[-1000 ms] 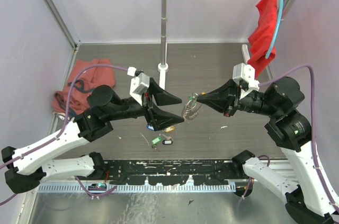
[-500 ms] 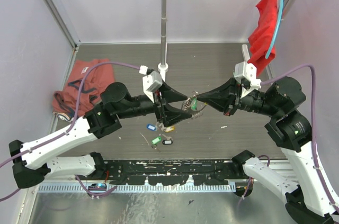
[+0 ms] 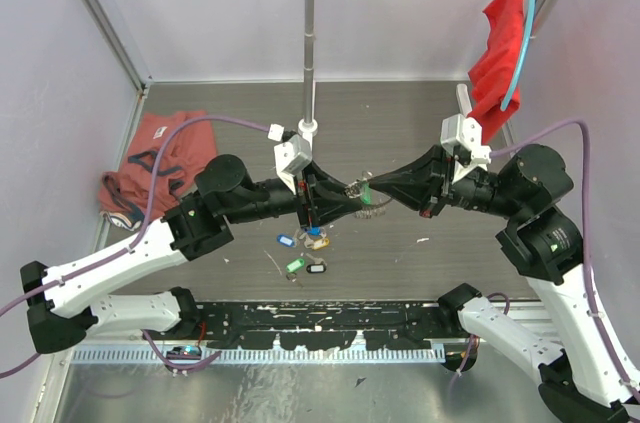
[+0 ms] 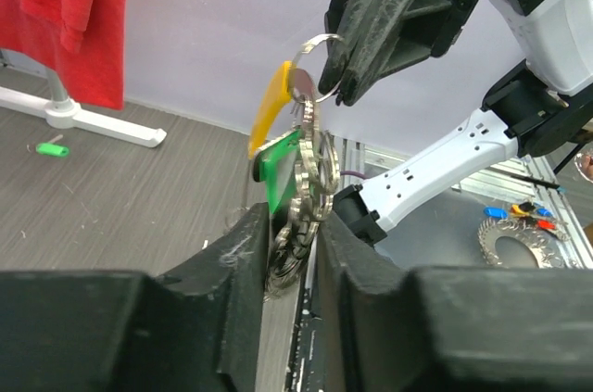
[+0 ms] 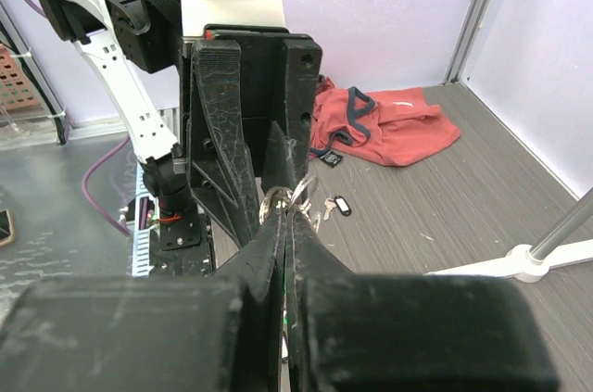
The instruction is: Put the keys on the keyring
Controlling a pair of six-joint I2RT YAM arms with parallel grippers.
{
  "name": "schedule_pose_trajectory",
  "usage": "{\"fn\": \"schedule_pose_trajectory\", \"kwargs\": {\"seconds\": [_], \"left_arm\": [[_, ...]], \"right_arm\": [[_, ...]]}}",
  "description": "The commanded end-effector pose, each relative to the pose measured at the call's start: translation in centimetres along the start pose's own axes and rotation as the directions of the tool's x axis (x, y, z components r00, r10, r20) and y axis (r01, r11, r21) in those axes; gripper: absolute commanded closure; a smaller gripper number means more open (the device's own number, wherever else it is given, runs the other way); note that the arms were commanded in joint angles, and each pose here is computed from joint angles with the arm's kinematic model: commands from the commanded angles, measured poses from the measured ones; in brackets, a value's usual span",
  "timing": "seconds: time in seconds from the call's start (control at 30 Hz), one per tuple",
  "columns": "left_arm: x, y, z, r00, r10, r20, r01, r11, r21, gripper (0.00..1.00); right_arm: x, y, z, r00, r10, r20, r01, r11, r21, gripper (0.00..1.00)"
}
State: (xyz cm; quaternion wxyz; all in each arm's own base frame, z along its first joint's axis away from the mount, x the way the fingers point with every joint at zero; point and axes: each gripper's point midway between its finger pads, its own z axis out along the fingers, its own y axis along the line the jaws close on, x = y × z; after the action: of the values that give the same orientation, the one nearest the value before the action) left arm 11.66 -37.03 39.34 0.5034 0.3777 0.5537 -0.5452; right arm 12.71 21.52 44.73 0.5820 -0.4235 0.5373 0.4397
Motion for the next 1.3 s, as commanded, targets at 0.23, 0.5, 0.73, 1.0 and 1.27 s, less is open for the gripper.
{"fn": "schedule_pose_trajectory", "kwargs": {"seconds": [0.23,0.5,0.73,1.0,1.27], "left_arm": [[-3.3,-0.7,-0.5,0.995,0.045,0.085,-0.045,0.999,-0.002,0.99],[-3.2,-0.1,-1.2,0.995,0.071,0.073,-0.067,0.997,-0.048,1.00],[-3.4,1.1,-2.4,0.990,0.137,0.040,-0.131,0.983,-0.128,1.00],[-3.9,2.2,-2.7,0.988,0.150,0.042,-0.139,0.970,-0.198,1.00],[-4.3,3.2,-2.5,0.987,0.155,0.050,-0.138,0.959,-0.250,1.00]], "right_arm": [[-2.0,0.3,-0.1,0.996,-0.036,0.078,0.036,0.999,0.000,0.99],[-2.2,-1.1,-0.5,0.995,-0.024,0.092,0.015,0.995,0.102,0.67],[-2.2,-2.9,-1.3,0.991,0.041,0.129,-0.072,0.967,0.244,0.55],[-1.6,-3.7,0.2,0.903,0.349,0.251,-0.401,0.893,0.202,0.59],[-1.4,-3.9,1.2,0.720,0.578,0.384,-0.645,0.762,0.061,0.57]]}}
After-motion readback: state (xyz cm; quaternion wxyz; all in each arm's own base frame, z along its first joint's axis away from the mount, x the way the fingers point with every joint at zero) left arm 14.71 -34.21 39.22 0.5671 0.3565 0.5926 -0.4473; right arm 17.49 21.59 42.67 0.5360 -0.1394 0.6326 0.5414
